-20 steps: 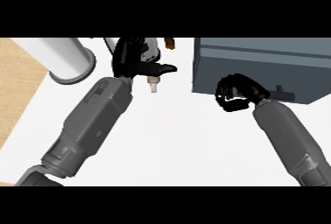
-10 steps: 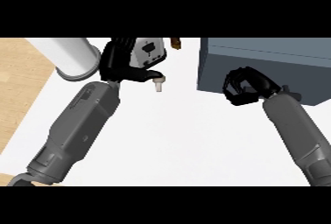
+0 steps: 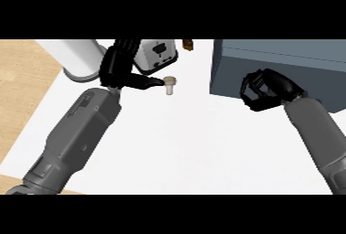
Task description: Pick up the cup, place it into the drawer and close the drawer
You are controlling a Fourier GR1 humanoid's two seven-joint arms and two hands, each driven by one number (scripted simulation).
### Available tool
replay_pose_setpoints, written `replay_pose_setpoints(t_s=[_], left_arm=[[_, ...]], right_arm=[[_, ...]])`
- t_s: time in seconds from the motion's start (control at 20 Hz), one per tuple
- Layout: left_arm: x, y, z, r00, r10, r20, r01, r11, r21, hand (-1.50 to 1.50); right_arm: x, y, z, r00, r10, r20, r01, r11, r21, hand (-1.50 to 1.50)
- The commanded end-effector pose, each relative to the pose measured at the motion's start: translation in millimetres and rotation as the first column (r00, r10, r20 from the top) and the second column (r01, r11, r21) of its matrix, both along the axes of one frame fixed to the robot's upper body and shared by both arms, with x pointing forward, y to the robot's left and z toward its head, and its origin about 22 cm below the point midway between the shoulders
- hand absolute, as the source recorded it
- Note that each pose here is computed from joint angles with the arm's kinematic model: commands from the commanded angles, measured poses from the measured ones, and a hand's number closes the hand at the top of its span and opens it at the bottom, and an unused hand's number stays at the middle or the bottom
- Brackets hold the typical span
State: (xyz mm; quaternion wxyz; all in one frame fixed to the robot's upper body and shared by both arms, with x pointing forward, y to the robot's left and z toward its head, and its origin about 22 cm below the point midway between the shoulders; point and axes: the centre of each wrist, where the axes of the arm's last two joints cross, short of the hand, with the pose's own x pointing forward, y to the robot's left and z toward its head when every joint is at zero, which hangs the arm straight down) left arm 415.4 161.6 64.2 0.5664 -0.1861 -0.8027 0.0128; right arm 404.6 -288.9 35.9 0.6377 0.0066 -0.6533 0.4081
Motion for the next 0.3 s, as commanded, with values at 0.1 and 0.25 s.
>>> replay_pose_setpoints(t_s=[0.1, 0.25], left_arm=[[-1.0, 5.3, 1.1, 1.000, -0.021, 0.008, 0.021, 1.000, -0.022, -1.50], [-3.1, 7.7, -2.1, 0.999, -0.031, 0.004, 0.032, 0.999, -0.007, -1.50]], right_arm=[[31.9, -29.8, 97.3, 0.955, -0.199, 0.218, 0.206, 0.978, -0.011, 1.50], [27.5, -35.1, 90.4, 0.961, -0.194, 0.195, 0.202, 0.979, -0.024, 1.50]])
